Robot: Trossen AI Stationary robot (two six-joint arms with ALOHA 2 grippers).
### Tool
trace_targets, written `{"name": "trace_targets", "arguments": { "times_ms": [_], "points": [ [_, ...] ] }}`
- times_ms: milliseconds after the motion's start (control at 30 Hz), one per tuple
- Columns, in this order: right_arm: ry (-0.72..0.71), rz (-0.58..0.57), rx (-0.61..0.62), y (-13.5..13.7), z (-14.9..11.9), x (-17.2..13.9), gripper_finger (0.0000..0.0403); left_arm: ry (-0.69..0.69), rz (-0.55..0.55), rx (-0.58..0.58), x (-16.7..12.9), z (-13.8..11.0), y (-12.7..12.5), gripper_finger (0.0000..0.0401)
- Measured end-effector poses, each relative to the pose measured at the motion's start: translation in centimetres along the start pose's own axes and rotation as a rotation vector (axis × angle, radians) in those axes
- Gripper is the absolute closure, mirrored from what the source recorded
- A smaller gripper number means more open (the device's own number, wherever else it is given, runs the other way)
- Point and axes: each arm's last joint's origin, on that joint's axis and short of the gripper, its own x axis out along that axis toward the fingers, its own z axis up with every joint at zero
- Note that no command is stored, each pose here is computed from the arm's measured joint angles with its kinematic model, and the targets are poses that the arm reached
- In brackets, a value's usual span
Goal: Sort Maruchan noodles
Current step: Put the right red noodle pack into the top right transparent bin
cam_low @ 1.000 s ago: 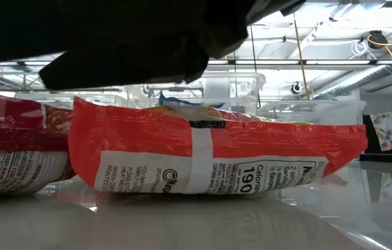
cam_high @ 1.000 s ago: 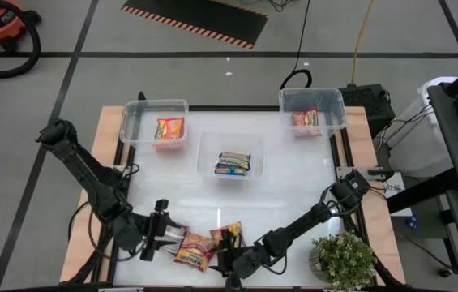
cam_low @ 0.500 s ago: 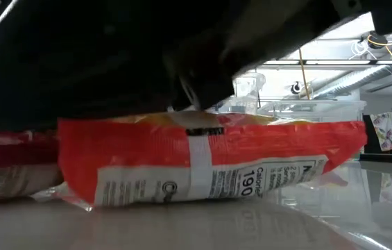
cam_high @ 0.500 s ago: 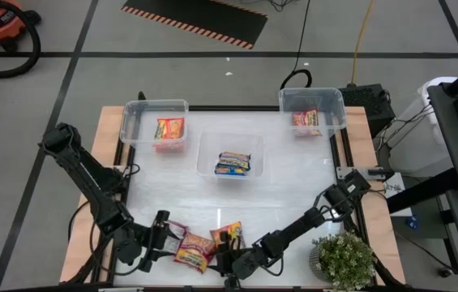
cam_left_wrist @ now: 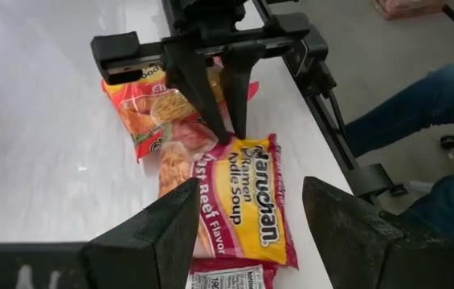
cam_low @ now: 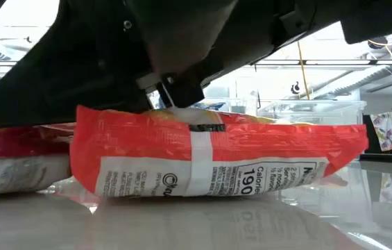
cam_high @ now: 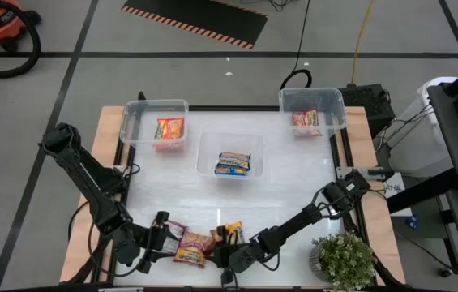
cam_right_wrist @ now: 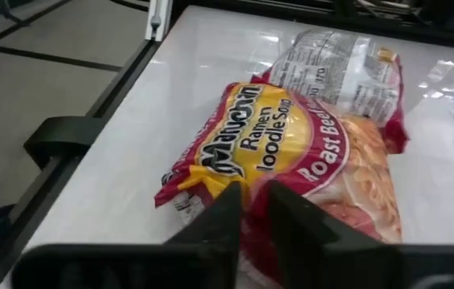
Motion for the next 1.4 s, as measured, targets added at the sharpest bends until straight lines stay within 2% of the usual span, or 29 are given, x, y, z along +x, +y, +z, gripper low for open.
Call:
{"name": "trace_targets", "arguments": {
  "times_ms": [67,133,433,667,900,1000,1167,1267,1400],
  "points": [
    [0.001,-0.002,0.001,-0.2,0.0,0.1,0.0383,0.0,0.0,0.001,0.0,0.0,0.0,0.0176],
    [0.001,-0.006,-0.007,-0.4,0.1,0.2,0.0397,0.0,0.001,0.008,0.0,0.0,0.0,0.0176],
    [0.006,-0.055,-0.036,-2.9,1.3,0.4,0.0401,-0.002,0.008,0.038,0.0,0.0,0.0,0.0176],
    [0.024,-0.138,-0.014,-7.1,3.0,0.6,0.0402,0.014,0.017,0.061,0.0,-0.2,0.1,0.0176],
    [0.09,-0.218,0.001,-11.2,2.6,1.5,0.0403,0.064,0.084,0.113,0.0,-0.7,0.7,0.0176],
    [0.08,-0.219,-0.013,-11.7,3.2,1.3,0.0403,0.083,0.117,0.113,-0.1,-1.0,0.9,0.0176],
    [0.074,-0.127,-0.064,-12.0,4.7,0.3,0.0403,0.127,0.181,0.067,-0.1,-1.5,1.5,0.0176],
    [0.123,-0.088,-0.108,-11.9,4.9,-0.3,0.0401,0.164,0.213,0.053,-0.1,-1.8,2.0,0.0176],
    [0.143,-0.08,-0.091,-11.2,4.9,-0.6,0.0379,0.197,0.246,0.026,-0.1,-2.1,2.4,0.0176]
  ]
}}
